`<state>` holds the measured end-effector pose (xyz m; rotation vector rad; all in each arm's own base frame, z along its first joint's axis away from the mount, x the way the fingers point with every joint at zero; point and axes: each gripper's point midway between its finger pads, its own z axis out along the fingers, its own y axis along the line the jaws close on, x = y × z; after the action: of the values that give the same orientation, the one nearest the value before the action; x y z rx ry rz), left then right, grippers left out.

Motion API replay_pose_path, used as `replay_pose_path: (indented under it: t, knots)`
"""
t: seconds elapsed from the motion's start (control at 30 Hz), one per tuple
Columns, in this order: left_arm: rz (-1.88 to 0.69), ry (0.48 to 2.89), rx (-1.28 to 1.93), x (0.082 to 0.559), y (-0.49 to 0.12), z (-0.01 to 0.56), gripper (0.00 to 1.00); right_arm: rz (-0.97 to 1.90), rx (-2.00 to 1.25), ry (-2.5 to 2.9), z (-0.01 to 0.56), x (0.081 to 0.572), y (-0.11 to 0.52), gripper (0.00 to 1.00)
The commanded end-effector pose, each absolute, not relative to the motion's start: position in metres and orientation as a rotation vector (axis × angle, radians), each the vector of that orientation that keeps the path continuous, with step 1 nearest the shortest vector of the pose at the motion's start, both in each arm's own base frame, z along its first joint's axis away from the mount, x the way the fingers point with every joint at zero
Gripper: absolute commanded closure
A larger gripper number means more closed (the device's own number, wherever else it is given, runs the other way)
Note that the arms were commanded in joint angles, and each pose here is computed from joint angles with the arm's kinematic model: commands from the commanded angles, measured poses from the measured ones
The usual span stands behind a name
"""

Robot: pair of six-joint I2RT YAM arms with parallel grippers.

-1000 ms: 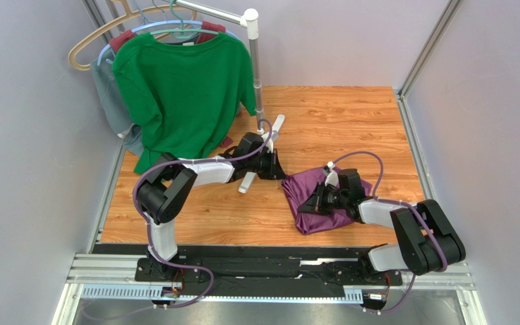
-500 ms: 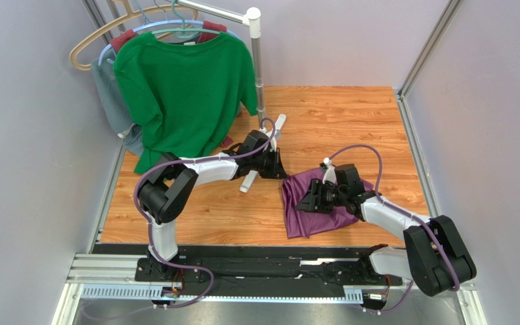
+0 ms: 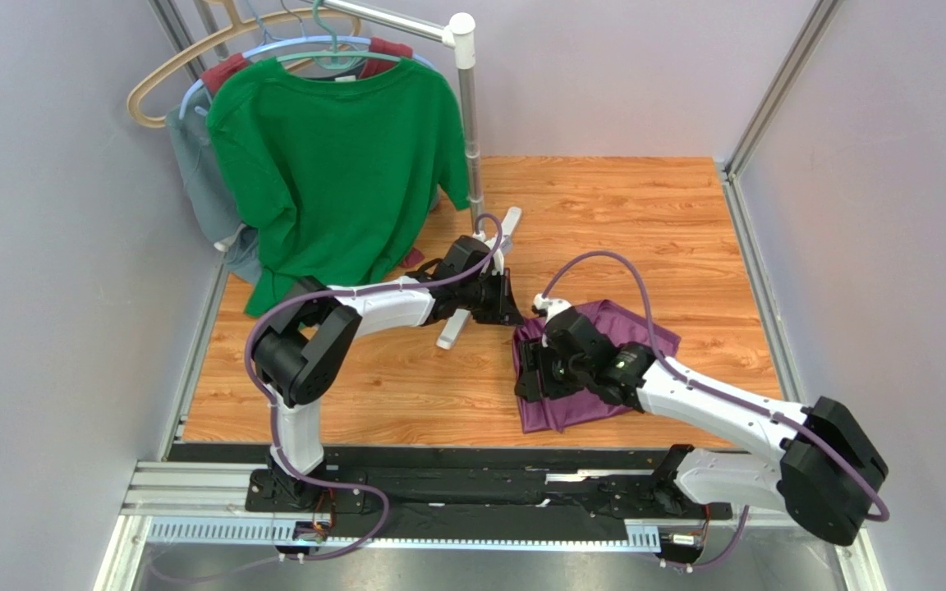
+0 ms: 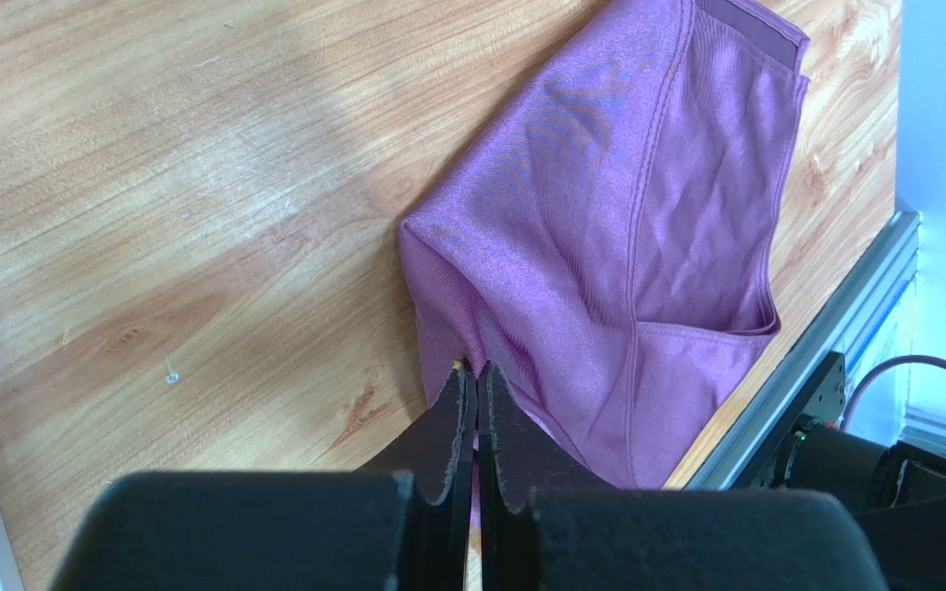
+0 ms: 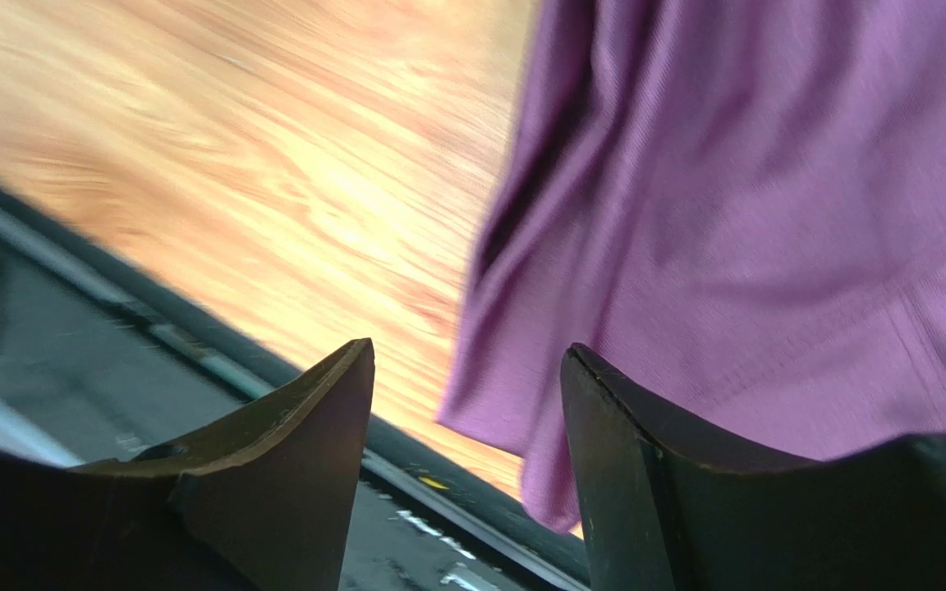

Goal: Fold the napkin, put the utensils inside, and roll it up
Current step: Roll the napkin with the utensil

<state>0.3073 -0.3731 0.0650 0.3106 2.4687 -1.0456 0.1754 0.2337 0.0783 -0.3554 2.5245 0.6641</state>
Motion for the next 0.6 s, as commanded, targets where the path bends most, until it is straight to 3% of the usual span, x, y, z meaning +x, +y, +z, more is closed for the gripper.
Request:
replay_pose_path:
  t: [0.0,0.57]
  knots:
    - [-1.077,2.395,0.326,0.321,-0.385,0.085,1.00,0.362,-0.290,2.551,0.062,0.179,0.214,0.39]
    - [-1.069,2.388,0.340,0.320,-0.382,0.087,1.00,0.254,-0.414,2.581,0.046,0.155,0.244,0.41]
